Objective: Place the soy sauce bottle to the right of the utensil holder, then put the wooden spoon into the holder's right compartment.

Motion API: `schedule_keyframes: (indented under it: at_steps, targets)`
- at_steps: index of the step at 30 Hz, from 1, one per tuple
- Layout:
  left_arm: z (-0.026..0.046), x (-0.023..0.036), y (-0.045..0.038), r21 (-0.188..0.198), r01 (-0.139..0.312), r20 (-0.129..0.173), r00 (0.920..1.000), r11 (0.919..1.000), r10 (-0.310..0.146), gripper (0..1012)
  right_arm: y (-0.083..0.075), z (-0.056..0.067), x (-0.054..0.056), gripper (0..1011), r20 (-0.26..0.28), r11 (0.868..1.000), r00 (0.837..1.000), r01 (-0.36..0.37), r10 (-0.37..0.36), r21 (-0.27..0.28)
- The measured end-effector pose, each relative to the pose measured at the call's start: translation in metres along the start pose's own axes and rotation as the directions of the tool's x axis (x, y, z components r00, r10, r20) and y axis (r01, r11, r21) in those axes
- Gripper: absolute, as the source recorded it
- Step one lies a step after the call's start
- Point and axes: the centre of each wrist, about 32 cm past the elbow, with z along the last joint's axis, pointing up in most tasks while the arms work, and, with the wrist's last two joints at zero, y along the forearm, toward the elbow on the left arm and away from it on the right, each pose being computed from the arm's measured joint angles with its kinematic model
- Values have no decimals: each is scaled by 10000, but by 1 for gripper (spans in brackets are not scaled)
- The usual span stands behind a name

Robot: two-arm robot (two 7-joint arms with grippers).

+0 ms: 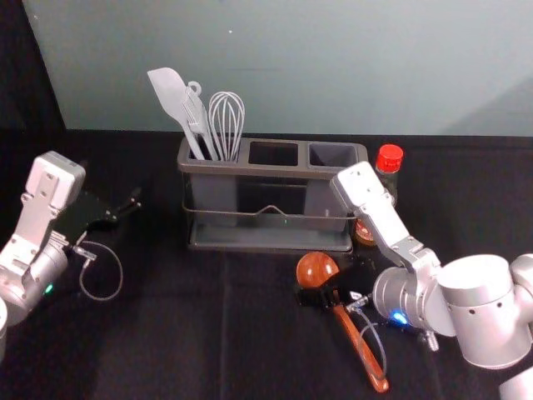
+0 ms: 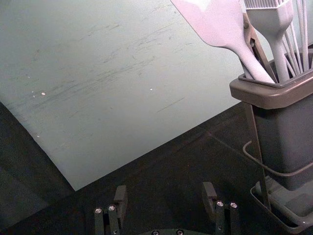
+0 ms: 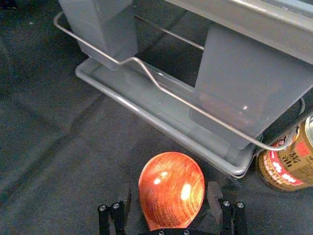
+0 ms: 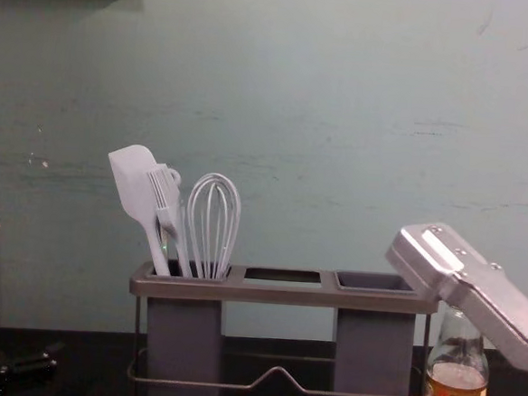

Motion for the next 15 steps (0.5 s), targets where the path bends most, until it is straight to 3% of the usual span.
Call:
schedule_keyframes:
  at_steps: [15]
  targets:
    - [0,0,0,1,0,0,10000,10000,0,1005,117,47,-44,1003,147,9998,9997,195,-194,-85]
